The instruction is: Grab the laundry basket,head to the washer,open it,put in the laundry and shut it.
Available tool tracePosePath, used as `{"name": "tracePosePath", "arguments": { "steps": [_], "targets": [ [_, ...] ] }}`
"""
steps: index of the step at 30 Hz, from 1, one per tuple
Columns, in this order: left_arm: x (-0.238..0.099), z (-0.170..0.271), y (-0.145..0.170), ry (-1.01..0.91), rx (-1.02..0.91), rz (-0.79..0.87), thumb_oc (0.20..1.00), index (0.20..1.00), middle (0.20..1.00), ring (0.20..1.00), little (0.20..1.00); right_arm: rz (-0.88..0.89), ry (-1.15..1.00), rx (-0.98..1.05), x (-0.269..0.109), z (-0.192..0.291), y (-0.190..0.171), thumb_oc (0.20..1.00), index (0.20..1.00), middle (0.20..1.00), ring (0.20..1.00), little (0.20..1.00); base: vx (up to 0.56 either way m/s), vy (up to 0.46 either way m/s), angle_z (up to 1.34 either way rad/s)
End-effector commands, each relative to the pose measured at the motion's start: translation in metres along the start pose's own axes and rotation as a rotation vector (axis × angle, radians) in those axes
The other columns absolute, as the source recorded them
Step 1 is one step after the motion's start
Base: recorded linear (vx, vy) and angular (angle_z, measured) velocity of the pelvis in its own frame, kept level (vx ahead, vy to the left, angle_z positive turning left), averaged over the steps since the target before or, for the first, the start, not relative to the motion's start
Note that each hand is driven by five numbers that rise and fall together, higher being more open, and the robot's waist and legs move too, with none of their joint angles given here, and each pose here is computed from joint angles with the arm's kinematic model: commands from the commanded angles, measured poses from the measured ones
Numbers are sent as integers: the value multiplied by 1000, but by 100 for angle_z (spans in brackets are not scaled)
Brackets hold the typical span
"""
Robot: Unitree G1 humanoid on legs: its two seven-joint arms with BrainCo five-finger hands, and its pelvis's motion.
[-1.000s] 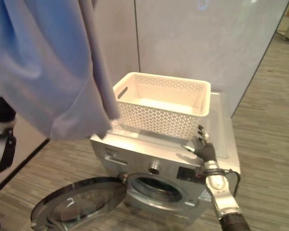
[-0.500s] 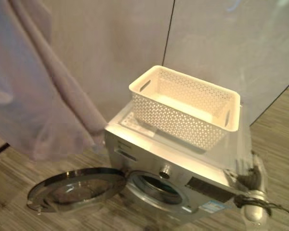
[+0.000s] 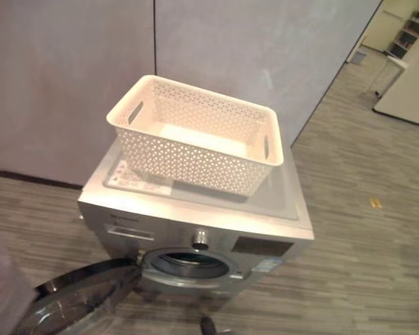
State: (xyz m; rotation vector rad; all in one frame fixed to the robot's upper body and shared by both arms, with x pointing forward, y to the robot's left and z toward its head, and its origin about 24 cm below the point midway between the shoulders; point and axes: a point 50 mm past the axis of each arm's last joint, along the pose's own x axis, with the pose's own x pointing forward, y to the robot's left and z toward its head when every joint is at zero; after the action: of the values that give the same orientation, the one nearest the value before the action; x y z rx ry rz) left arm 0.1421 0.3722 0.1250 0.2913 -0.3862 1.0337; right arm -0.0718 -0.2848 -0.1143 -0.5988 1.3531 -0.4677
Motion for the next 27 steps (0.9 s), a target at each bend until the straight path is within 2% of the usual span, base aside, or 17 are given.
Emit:
{"name": "tracePosePath", "arguments": {
  "steps": [1, 3, 6, 13, 17, 20, 25, 27],
  "targets": [
    [2, 34, -27, -161, -206, -110, 200, 200, 200, 200, 200, 9, -129, 133, 17, 49, 1, 1000, 1000, 1000, 1000, 1000, -9, 42, -6],
    [-25, 32, -48, -94, -278, -282, 200, 200, 200, 200, 200, 110, -115, 242, 16, 61, 28, 1000, 1000, 1000, 1000, 1000, -2, 56, 2],
    [-40, 43, -61, -112, -296, -426, 200, 200, 200, 200, 200, 159, -164, 294, 14, 79, 39, 1000, 1000, 1000, 1000, 1000, -21, 24, 17],
    [-39, 78, -57, -292, -257, -460, 200, 200, 200, 200, 200, 228, -274, 214, 6, 110, 56, 1000, 1000, 1000, 1000, 1000, -26, -2, 44],
    [-41, 99, -55, -360, -338, -535, 200, 200, 200, 200, 200, 242, -317, 151, 6, 123, 58, 1000, 1000, 1000, 1000, 1000, -43, -11, 41],
    [-53, 99, -64, -276, -435, -715, 200, 200, 200, 200, 200, 226, -360, 123, 7, 136, 54, 1000, 1000, 1000, 1000, 1000, -33, -41, 68],
    [-72, 78, -64, -66, -479, -852, 200, 200, 200, 200, 200, 202, -428, 61, 7, 152, 48, 1000, 1000, 1000, 1000, 1000, -8, -57, 30],
    [-80, 71, -69, -15, -481, -910, 200, 200, 200, 200, 200, 133, -359, 39, 23, 142, 35, 1000, 1000, 1000, 1000, 1000, -33, -62, 18]
  ]
}}
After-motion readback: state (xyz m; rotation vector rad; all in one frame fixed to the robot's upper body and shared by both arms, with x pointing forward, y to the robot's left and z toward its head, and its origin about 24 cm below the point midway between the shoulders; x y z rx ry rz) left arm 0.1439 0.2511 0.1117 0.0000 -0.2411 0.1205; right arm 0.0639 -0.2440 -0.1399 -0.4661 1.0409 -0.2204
